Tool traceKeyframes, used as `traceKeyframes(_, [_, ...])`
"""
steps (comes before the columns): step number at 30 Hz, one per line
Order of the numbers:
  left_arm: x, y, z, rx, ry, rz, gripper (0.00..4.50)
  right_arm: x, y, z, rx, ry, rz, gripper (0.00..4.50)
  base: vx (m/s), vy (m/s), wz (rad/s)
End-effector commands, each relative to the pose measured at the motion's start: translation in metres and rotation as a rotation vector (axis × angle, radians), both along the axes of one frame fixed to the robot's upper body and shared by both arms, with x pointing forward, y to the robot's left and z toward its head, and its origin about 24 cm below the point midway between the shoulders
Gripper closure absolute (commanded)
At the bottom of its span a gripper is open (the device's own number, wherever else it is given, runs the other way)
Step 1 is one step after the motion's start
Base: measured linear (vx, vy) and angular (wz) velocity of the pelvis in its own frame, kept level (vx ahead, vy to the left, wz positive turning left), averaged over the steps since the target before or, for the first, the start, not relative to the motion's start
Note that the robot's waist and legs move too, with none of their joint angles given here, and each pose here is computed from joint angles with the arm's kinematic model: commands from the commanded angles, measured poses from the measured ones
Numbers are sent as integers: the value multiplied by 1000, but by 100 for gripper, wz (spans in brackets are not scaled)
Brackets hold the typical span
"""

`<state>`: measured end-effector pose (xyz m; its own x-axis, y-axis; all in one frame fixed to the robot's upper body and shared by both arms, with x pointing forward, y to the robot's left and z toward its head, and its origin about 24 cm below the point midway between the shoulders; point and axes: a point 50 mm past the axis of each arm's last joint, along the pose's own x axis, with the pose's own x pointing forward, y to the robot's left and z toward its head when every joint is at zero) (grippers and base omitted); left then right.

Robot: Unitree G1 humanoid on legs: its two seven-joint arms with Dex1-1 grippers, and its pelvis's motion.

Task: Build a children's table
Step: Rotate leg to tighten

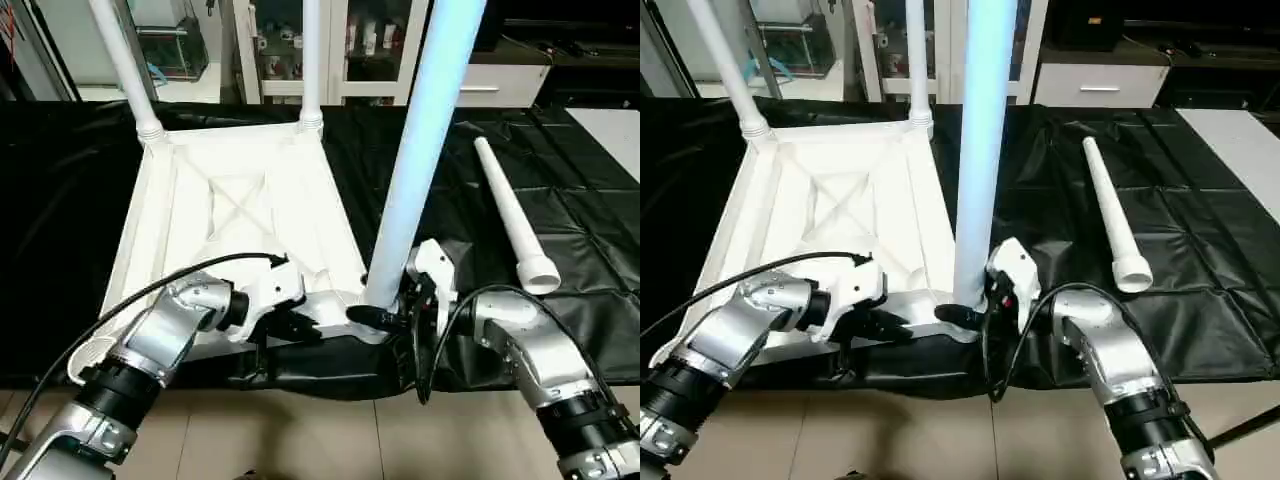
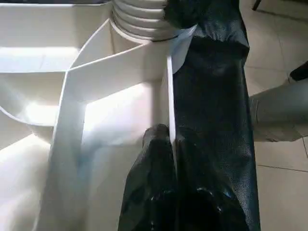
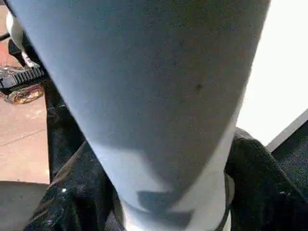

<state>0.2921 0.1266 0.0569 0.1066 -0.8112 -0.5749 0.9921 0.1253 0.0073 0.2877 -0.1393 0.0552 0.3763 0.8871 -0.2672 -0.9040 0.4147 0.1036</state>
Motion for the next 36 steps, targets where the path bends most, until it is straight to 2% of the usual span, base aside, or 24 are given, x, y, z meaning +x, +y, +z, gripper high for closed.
traceKeyframes(1, [-2, -13, 11, -43, -28, -102, 450, -1, -1, 4, 8, -8, 15, 176, 0, 0, 0])
traceKeyframes(13, [-2, -11, 9, -40, -17, -98, 450, -1, -4, -5, 9, 13, -37, 182, 0, 0, 0])
traceKeyframes(15, [-2, -11, 7, -45, -10, -83, 450, 4, -6, -9, 7, 21, -110, 182, 0, 0, 0])
traceKeyframes(16, [1, -12, 5, -52, -5, -45, 450, 13, -10, -18, -2, 42, -249, 182, 0, 0, 0])
traceKeyframes(18, [3, -13, 3, -52, -5, -21, 450, 16, -11, -22, -10, 57, -299, 183, 0, 0, 0])
traceKeyframes(19, [10, -17, -1, -50, 1, 71, 450, 20, -9, -32, -6, 99, -398, 183, 0, 0, 0])
traceKeyframes(20, [11, -17, -1, -50, 2, 83, 450, 21, -9, -33, -5, 105, -410, 183, 0, 0, 0])
traceKeyframes(22, [21, -27, -6, -48, 23, 215, 450, 28, -2, -45, -31, 136, -553, 183, 0, 0, 0])
traceKeyframes(25, [30, -40, -9, -56, 43, 349, 450, 36, 5, -53, -89, 131, -680, 183, 0, 0, 0])
traceKeyframes(27, [35, -46, -11, -52, 49, 425, 450, 40, 9, -55, -104, 130, -753, 183, 0, 0, 0])
traceKeyframes(31, [56, -67, -9, -109, 43, 719, 450, 52, 13, -60, -115, 160, -1036, 183, 0, 0, 0])
traceKeyframes(32, [56, -67, -9, -109, 43, 719, 450, 52, 13, -60, -115, 160, -1036, 183, 0, 0, 0])
traceKeyframes(34, [62, -74, -7, -127, 39, 795, 450, 56, 21, -60, -68, 217, -1110, 183, 0, 0, 0])
traceKeyframes(36, [62, -75, -6, -123, 34, 787, 450, 57, 22, -60, -53, 231, -1115, 183, 0, 0, 0])
